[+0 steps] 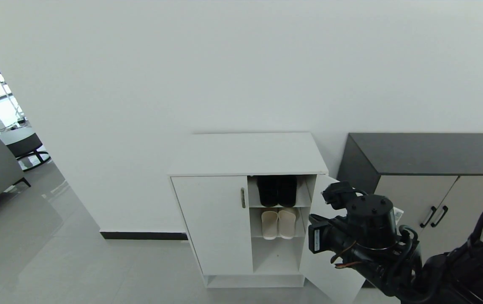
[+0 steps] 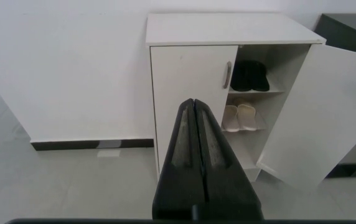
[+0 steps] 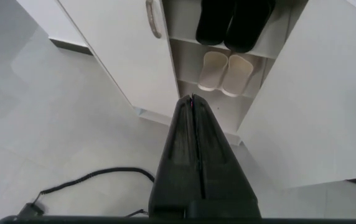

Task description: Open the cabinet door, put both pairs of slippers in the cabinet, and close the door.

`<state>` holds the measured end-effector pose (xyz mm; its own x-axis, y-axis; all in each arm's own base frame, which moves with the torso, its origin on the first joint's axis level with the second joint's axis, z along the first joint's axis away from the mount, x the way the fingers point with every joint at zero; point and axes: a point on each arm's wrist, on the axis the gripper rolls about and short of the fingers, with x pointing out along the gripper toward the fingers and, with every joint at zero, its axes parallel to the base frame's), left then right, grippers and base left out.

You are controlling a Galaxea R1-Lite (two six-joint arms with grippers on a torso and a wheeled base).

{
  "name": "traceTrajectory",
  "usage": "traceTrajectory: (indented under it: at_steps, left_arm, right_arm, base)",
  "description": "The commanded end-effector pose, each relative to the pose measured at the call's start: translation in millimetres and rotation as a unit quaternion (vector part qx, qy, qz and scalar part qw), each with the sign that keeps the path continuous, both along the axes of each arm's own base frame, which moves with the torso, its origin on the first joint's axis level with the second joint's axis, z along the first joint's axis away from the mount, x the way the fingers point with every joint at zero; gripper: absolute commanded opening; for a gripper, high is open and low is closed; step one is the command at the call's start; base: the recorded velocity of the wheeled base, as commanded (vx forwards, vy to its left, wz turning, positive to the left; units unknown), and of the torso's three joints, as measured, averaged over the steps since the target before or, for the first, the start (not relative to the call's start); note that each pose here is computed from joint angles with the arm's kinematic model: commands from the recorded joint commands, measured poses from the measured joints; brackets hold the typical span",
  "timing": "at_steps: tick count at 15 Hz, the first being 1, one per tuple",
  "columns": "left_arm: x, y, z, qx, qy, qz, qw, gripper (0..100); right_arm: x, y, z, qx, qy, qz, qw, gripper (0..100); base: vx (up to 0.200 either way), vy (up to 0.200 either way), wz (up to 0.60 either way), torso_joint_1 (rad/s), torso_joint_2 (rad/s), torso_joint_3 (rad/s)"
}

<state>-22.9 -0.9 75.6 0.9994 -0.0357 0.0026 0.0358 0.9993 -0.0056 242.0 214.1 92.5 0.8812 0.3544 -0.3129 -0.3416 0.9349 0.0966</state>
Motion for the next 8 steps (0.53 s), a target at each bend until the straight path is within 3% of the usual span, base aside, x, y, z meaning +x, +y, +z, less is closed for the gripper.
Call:
traceTrajectory:
  at_steps: [1,2,4,8]
  left_arm:
    - [0.1,0.0,0.1,0.0,0.001,0.0,1.0,0]
    - [0.1,0.0,0.1,0.0,0.001,0.0,1.0,0]
    - [0.1,0.0,0.1,0.0,0.001,0.0,1.0,0]
    - [0.1,0.0,0.1,0.0,0.001,0.0,1.0,0]
  right_arm:
    - [2.8,-1.8,-2.4,-0.006,0.001,-0.004,1.0,0]
    - [3.1,-1.6,-4.6,-0.01,0.002,-0.004,1.0,0]
    - [1.0,-2.7,-6.9,-0.003,-0.007,0.0,1.0,0]
    - [2.5,-1.4,-11.3,-0.005,-0.019,0.003,1.0,0]
  base:
    - [0.0,0.0,0.0,0.0,0.0,0.0]
    - [0.0,0.0,0.0,0.0,0.0,0.0]
    - [0.0,0.0,-0.6,-0.017,0.02,0.022]
    - [0.0,0.0,0.0,-0.043,0.1,0.055]
